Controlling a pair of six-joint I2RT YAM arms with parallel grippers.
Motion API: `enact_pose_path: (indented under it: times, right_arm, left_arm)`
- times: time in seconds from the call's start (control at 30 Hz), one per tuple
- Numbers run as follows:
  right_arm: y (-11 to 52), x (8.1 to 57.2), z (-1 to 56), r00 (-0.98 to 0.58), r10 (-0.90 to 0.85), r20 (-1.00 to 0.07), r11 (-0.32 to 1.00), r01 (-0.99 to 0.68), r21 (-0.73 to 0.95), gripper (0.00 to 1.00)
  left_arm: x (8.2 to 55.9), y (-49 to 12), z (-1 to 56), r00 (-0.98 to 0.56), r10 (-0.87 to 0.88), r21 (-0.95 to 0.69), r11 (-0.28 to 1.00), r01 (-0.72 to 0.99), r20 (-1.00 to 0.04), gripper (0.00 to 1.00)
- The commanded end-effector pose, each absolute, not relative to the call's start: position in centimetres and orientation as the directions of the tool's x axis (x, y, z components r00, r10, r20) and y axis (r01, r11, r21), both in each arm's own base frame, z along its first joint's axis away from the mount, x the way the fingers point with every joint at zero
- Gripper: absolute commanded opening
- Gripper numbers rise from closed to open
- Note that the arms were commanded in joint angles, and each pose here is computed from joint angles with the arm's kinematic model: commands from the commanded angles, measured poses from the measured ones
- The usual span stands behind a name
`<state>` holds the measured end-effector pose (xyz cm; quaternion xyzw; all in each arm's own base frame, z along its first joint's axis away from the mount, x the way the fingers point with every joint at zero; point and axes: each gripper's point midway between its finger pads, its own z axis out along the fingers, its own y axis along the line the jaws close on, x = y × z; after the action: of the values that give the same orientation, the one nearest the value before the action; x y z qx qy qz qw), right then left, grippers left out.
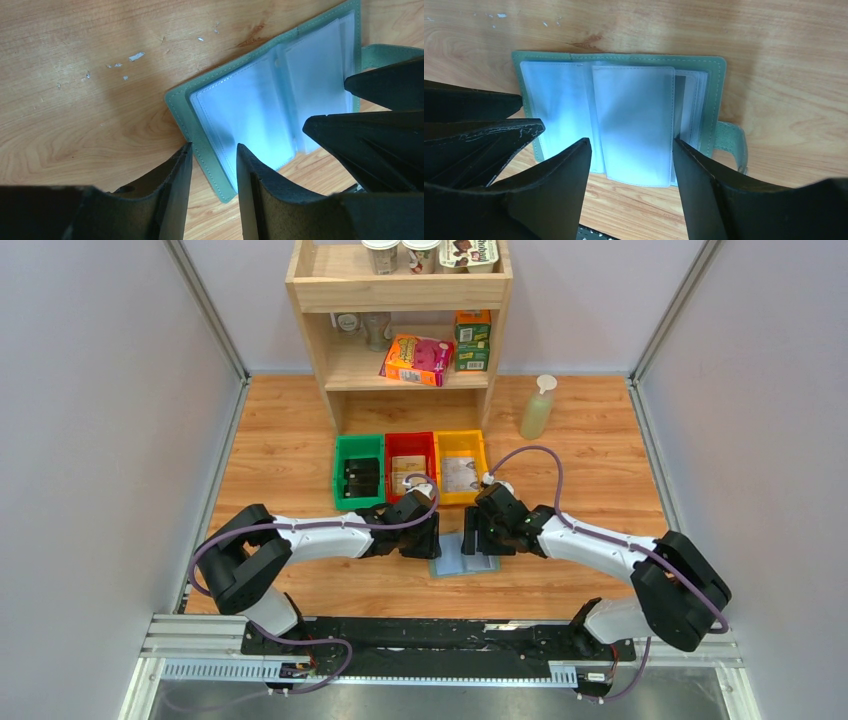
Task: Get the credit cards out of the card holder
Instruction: Remove the credit card from the card holder.
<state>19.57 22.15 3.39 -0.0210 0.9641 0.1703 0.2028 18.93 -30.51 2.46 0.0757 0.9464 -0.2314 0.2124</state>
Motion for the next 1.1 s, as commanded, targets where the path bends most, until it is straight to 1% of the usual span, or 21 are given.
enact_pose_path:
  times: [0.0,0.13,0.2,0.3,0.33,0.4,0.57,0.7,0.73,0.8,0.9,0.93,1.0,1.07]
  right_arm:
    - [24.2,19.5,4.0,-0.922,0.031,-0.385,0.901,-0.141,0.409,0.65]
    - [26.6,19.3,5.2,-0.925,0.038,-0.377,0.839,-0.176,0.515,0.62]
    - [27.7,19.4,6.4,-0.919,0.027,-0.394,0.806,-0.213,0.552,0.61]
    - [29.2,19.5,8.4,-0.902,0.011,-0.431,0.769,-0.268,0.581,0.61]
    - [29.7,19.4,8.8,-0.9,0.004,-0.437,0.755,-0.283,0.591,0.61]
    - [30.6,19.3,9.4,-0.898,-0.004,-0.439,0.735,-0.3,0.608,0.61]
    - [32.3,18.5,8.9,-0.911,-0.052,-0.409,0.701,-0.325,0.635,0.62]
    - [33.1,18.1,8.2,-0.919,-0.078,-0.386,0.701,-0.326,0.634,0.64]
    - [33.0,18.1,7.8,-0.923,-0.084,-0.375,0.711,-0.32,0.627,0.64]
    - [32.5,18.4,7.9,-0.918,-0.086,-0.387,0.733,-0.322,0.6,0.63]
    - [30.9,19.4,9.9,-0.879,-0.054,-0.474,0.771,-0.339,0.54,0.66]
    - [30.0,20.0,10.5,-0.862,-0.04,-0.506,0.796,-0.334,0.505,0.68]
    - [27.6,20.7,10.8,-0.844,-0.028,-0.536,0.858,-0.295,0.42,0.71]
    - [24.2,21.5,9.9,-0.833,-0.012,-0.554,0.928,-0.215,0.303,0.73]
  left_arm:
    - [18.9,-31.5,2.9,-0.898,0.034,-0.437,0.865,0.246,-0.438,0.45]
    - [18.6,-31.7,2.9,-0.904,0.034,-0.455,0.856,0.247,-0.427,0.45]
    - [18.6,-31.6,3.0,-0.903,0.019,-0.46,0.856,0.236,-0.428,0.45]
    - [18.5,-31.4,3.6,-0.902,-0.025,-0.491,0.845,0.211,-0.431,0.45]
    - [18.8,-31.0,3.7,-0.891,-0.047,-0.485,0.851,0.201,-0.452,0.45]
    - [19.0,-30.6,4.3,-0.881,-0.104,-0.508,0.845,0.166,-0.461,0.45]
    - [19.1,-28.2,4.9,-0.845,-0.216,-0.525,0.846,0.088,-0.489,0.45]
    - [19.4,-26.9,5.6,-0.81,-0.291,-0.548,0.836,0.044,-0.509,0.45]
    - [19.4,-26.9,5.8,-0.806,-0.301,-0.553,0.832,0.039,-0.51,0.45]
    - [19.5,-26.8,6.2,-0.799,-0.302,-0.556,0.83,0.049,-0.52,0.46]
    - [19.6,-27.8,7.5,-0.802,-0.268,-0.566,0.818,0.103,-0.534,0.46]
    - [19.7,-28.3,8.0,-0.801,-0.252,-0.565,0.815,0.127,-0.543,0.46]
    - [19.9,-29.0,8.3,-0.808,-0.221,-0.557,0.816,0.153,-0.546,0.48]
    - [20.2,-29.6,8.2,-0.814,-0.19,-0.54,0.824,0.171,-0.548,0.52]
